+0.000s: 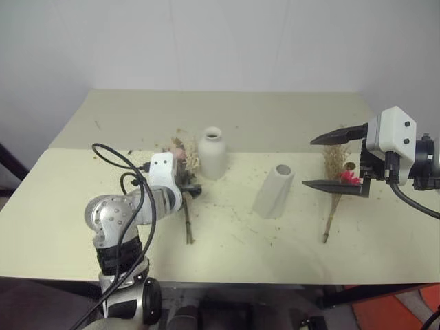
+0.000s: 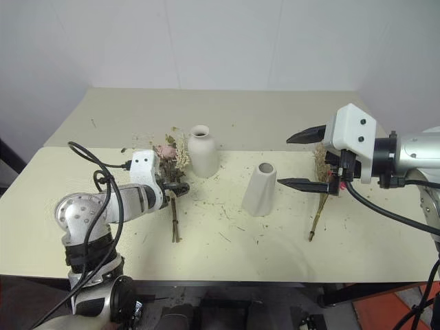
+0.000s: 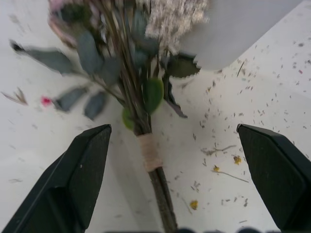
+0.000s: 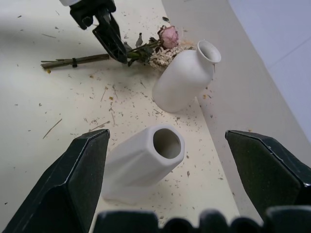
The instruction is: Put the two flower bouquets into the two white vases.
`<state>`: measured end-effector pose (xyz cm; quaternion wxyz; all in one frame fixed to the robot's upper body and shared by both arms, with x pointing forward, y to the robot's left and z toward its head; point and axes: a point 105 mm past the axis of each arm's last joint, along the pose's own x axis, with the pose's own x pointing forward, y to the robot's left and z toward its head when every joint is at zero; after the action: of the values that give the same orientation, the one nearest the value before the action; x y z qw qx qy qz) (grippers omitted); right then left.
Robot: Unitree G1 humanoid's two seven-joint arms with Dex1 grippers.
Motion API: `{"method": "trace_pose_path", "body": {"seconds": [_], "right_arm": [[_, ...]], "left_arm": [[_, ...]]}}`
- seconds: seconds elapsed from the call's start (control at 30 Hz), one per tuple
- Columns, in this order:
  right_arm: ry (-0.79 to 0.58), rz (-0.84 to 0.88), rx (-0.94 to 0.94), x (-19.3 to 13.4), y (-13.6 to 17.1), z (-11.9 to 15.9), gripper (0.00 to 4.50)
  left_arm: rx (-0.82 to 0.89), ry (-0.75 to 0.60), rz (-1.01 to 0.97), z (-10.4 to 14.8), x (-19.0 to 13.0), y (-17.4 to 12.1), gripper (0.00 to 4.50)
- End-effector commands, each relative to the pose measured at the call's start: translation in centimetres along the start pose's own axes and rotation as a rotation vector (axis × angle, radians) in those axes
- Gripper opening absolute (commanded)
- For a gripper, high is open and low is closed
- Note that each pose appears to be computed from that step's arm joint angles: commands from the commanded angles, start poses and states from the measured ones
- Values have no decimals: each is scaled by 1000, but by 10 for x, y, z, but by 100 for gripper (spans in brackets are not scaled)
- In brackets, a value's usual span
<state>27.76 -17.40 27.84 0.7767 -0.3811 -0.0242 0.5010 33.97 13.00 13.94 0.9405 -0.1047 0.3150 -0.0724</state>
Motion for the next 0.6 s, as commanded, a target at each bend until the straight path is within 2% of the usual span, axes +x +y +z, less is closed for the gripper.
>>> {"method": "trace_pose_path", "body": {"seconds": [0.03, 0.23, 0.37, 0.6], "right_arm": [[6, -40, -22, -9, -4, 5, 447], [29, -69, -5, -11, -4, -1, 447], [47, -86, 8, -15, -3, -4, 450], [55, -104, 14, -19, -1, -4, 450]], "left_arm": [[-21, 40, 0, -2, 3, -4, 450], [-40, 137, -9, -4, 14, -10, 450], [-41, 161, 15, 1, 17, -7, 364], [-66, 219, 32, 0, 23, 1, 144]]}}
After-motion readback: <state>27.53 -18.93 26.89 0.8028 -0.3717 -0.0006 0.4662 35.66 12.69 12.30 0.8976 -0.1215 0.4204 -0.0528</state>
